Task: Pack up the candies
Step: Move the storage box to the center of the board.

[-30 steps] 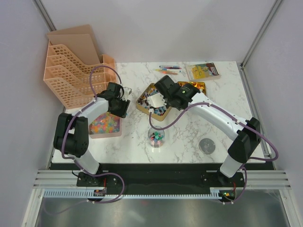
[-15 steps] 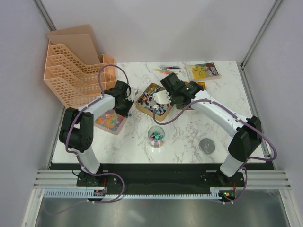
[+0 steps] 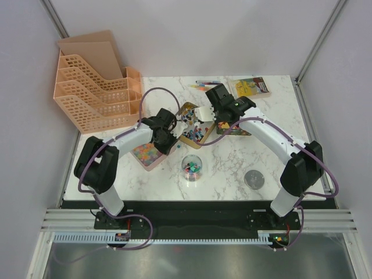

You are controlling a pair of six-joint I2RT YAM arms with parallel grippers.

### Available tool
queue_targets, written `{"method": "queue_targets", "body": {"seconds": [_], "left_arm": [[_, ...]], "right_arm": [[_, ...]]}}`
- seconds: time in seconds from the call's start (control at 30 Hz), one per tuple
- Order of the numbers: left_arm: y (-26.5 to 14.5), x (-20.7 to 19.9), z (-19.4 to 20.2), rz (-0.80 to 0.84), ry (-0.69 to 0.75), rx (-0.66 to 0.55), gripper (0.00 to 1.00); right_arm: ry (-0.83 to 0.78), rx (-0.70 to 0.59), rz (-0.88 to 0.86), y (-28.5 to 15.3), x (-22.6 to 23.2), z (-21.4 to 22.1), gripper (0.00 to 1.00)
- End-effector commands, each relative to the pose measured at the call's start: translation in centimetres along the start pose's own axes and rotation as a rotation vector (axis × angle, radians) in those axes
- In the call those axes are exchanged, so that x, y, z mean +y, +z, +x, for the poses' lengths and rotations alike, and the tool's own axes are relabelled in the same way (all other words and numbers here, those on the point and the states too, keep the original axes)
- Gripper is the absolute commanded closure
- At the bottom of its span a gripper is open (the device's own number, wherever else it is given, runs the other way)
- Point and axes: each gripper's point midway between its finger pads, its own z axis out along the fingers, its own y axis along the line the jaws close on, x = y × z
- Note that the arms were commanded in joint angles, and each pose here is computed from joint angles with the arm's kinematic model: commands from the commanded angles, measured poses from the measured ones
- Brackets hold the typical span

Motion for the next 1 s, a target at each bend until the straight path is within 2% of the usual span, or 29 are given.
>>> {"method": "queue_targets", "body": {"seconds": [0.0, 0.33, 0.57, 0.73, 0.87, 0.93, 0.97], "left_arm": [[0.5, -0.9, 0.7, 0.057, 0.180, 0.035, 0.98], [2.4, 0.2, -5.1, 0.075, 0.400, -0.035, 0.98], [3.7, -1.2, -10.4, 0.095, 0.493, -0.104, 0.98], [4.4, -2.7, -12.2, 0.108, 0.533, -0.124, 0.98], [4.3, -3.7, -13.3, 0.106, 0.532, -0.142, 0.98], [4.1, -3.6, -13.7, 0.089, 0.515, -0.145, 0.86], [3.6, -3.0, -13.8, 0.056, 0.506, -0.142, 0.73]], "right_arm": [[0.030, -0.006, 0.038, 0.7, -1.5, 0.1, 1.00], [0.067, 0.037, 0.016, 2.7, -1.2, 3.8, 1.00], [0.136, 0.090, -0.014, 4.5, -1.0, 7.8, 1.00], [0.190, 0.119, -0.018, 5.7, -1.4, 10.3, 1.00], [0.197, 0.116, -0.020, 6.1, -1.4, 10.6, 1.00], [0.193, 0.112, -0.026, 6.4, -1.3, 10.4, 1.00], [0.195, 0.107, -0.028, 6.5, -1.3, 10.3, 1.00]]}}
